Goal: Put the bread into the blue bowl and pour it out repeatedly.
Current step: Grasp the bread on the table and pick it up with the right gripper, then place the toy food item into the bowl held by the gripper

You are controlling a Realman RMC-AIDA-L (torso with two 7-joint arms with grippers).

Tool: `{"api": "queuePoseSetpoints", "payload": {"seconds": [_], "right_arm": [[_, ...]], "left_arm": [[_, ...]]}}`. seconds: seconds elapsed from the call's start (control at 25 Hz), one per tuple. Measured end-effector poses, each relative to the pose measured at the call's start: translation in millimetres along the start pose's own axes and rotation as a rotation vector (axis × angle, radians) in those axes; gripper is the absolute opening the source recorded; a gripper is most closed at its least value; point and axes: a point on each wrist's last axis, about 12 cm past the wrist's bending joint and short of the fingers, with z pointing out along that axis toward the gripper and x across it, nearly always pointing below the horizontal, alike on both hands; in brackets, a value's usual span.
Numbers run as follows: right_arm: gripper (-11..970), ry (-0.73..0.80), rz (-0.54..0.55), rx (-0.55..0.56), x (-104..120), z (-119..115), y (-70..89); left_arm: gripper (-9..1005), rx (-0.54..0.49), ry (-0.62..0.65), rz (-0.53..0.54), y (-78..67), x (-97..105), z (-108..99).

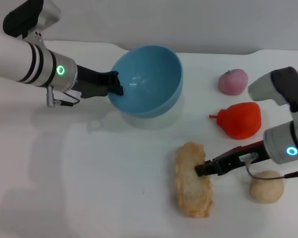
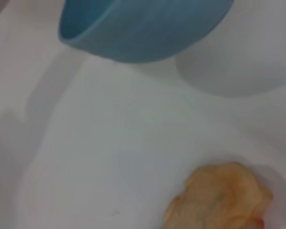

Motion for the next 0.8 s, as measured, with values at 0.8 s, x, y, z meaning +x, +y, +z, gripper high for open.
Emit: {"api": "queuePoseSetpoints", "payload": {"seconds": [0.8], "right_arm": [[136,-0.368,-0.216,-0.069,-34.8,-104.2,5.4]], "left_arm": [[-2,-0.050,0.192,0.136,-11.7,31.9,21.7]]}}
